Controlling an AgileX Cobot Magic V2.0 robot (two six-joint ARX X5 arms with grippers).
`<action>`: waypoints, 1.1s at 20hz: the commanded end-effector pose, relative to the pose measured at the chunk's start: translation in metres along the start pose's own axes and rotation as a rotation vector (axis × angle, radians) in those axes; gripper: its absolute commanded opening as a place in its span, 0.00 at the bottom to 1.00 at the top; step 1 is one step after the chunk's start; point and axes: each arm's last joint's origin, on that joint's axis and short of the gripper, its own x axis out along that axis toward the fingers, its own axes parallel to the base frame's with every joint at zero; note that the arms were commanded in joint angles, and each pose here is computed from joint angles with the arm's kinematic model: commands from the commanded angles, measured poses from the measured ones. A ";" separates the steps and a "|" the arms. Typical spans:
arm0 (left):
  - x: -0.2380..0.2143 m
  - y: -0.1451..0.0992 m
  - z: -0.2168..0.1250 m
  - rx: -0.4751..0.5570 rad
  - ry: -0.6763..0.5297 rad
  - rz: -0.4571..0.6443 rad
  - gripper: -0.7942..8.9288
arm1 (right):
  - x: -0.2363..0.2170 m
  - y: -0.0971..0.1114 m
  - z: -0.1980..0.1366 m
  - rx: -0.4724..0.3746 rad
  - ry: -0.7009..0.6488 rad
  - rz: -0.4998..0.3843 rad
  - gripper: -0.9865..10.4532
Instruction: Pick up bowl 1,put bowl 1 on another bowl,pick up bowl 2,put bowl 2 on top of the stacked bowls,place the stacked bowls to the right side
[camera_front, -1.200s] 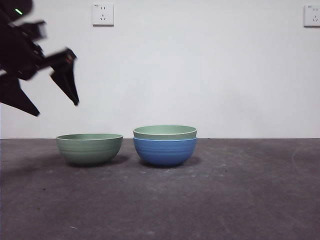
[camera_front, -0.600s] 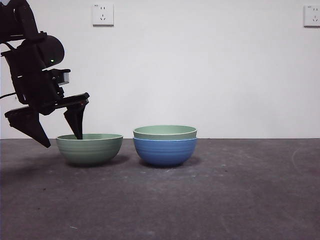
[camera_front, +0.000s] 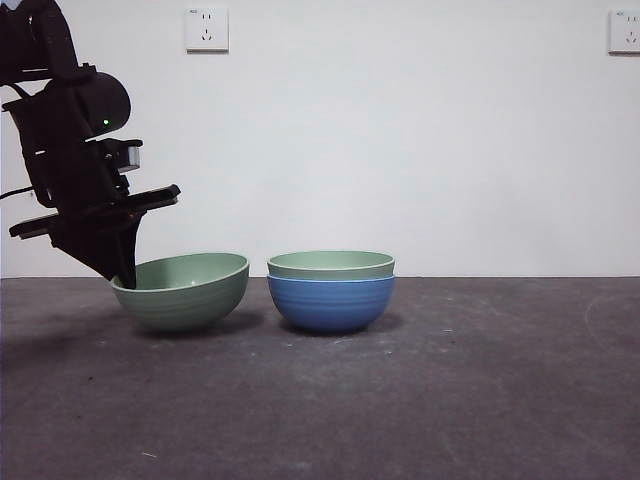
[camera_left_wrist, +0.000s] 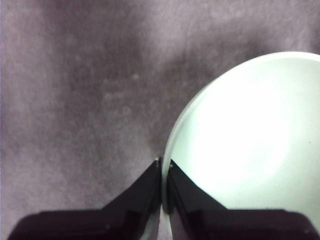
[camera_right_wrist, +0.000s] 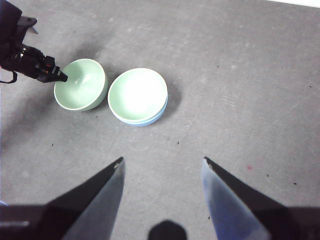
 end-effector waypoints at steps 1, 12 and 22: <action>-0.010 -0.004 0.007 0.009 -0.038 -0.007 0.07 | -0.001 0.000 -0.002 0.007 0.005 -0.001 0.31; -0.086 -0.099 0.047 0.231 -0.221 -0.178 0.08 | 0.000 0.000 -0.003 0.006 0.018 0.000 0.31; -0.017 -0.132 0.038 0.257 -0.119 -0.184 0.08 | -0.001 0.000 -0.007 0.006 0.057 -0.002 0.31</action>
